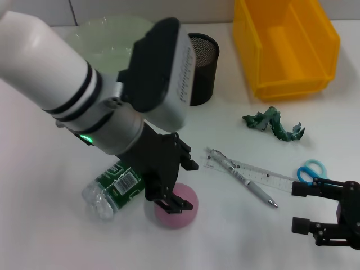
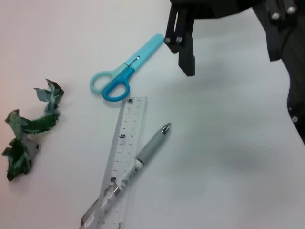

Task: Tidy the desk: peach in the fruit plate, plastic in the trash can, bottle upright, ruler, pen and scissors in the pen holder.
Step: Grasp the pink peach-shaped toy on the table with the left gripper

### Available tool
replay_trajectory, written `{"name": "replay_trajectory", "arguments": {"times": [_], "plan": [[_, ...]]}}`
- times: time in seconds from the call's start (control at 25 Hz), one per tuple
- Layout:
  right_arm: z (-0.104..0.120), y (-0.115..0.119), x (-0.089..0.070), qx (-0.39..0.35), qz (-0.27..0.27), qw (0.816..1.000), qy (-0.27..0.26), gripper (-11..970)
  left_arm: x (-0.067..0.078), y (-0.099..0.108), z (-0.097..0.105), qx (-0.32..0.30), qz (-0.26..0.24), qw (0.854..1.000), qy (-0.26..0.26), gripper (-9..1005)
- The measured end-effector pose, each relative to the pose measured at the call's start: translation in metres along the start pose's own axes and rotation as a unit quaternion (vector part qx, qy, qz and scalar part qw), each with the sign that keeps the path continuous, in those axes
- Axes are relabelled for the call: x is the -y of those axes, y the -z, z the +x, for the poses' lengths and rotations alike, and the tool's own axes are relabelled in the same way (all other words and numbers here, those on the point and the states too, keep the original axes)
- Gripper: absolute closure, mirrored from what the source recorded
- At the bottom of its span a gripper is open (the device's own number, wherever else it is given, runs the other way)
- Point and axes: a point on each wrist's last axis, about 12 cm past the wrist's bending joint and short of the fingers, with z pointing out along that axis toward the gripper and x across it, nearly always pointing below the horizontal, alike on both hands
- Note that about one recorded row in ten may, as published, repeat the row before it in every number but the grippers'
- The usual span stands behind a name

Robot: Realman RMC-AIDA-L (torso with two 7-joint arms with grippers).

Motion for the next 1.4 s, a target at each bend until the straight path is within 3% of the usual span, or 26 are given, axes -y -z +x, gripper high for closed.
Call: {"name": "replay_trajectory", "arguments": {"times": [0.32,0.96,1.2,1.28,1.4], "plan": [[-0.005,-0.001,0.003,-0.002,-0.004,1.000,0.001,171,0.006,-0.017,-0.006,-0.040,0.000,0.999,-0.014,288],[-0.008,-0.003,0.005,-0.002,-0.008,1.000,-0.004,171,0.013,-0.041,0.005,-0.112,-0.009,0.993,-0.027,319],[-0.008,-0.003,0.005,-0.002,-0.009,1.000,-0.004,171,0.016,-0.039,0.002,-0.102,-0.012,0.994,-0.032,532],[-0.008,-0.003,0.005,-0.002,-0.009,1.000,-0.004,171,0.018,-0.038,0.001,-0.100,-0.012,0.994,-0.033,709],[-0.007,-0.002,0.003,0.000,-0.013,1.000,-0.006,172,0.019,-0.039,0.001,-0.100,-0.011,0.994,-0.035,736]]}}
